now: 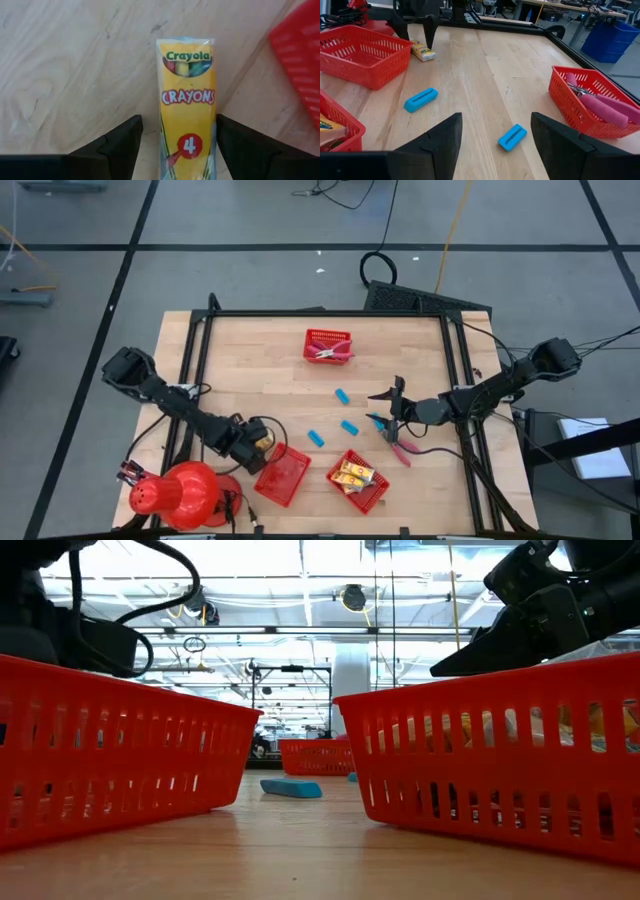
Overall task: Pick & Place School Supplies
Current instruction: Put the yellow crayon pack into the bottom right red basket, then put the pink puncher into the top red basket
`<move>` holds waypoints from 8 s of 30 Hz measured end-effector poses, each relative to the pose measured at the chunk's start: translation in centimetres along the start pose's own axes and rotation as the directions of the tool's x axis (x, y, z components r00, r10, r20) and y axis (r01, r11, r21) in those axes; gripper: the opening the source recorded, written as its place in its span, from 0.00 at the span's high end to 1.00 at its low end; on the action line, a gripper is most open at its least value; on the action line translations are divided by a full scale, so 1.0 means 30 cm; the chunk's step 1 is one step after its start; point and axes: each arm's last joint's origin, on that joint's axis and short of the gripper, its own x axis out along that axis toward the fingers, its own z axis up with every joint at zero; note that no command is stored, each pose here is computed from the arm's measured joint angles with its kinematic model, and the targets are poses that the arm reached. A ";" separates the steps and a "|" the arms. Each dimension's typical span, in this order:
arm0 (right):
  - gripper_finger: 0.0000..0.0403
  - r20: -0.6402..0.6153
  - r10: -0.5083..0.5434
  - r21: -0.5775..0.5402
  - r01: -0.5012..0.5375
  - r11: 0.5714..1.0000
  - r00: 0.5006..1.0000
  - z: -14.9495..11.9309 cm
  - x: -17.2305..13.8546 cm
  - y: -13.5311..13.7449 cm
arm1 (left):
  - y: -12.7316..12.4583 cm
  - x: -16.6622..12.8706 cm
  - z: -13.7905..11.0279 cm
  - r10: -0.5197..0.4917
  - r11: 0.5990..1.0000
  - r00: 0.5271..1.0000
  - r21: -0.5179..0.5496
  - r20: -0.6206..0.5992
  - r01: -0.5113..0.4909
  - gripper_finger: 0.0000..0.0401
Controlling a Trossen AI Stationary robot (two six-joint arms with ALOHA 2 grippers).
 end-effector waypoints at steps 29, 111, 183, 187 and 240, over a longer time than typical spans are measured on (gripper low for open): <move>0.44 0.053 0.043 0.023 -0.044 0.999 0.998 0.020 0.004 -0.003 | 0.069 0.009 0.217 0.151 0.958 0.945 0.193 0.290 -0.213 0.83; 0.82 0.164 0.315 0.033 -0.324 0.945 0.935 0.051 0.166 0.025 | -0.086 -0.089 0.602 -0.405 0.811 0.687 0.584 0.603 -0.036 0.33; 0.38 -0.302 0.080 0.070 -0.061 0.996 0.950 0.079 -0.048 0.170 | -0.049 -0.111 0.517 -0.055 0.860 0.798 0.434 0.600 -0.268 0.27; 0.38 -0.482 0.083 0.130 -0.022 0.991 0.873 0.030 -0.082 0.142 | -0.048 -0.110 0.517 -0.054 0.861 0.799 0.433 0.599 -0.266 0.27; 0.91 -0.466 -0.109 0.130 0.190 0.973 0.878 -0.062 -0.140 0.218 | -0.041 -0.103 0.508 -0.027 0.866 0.817 0.422 0.576 -0.269 0.27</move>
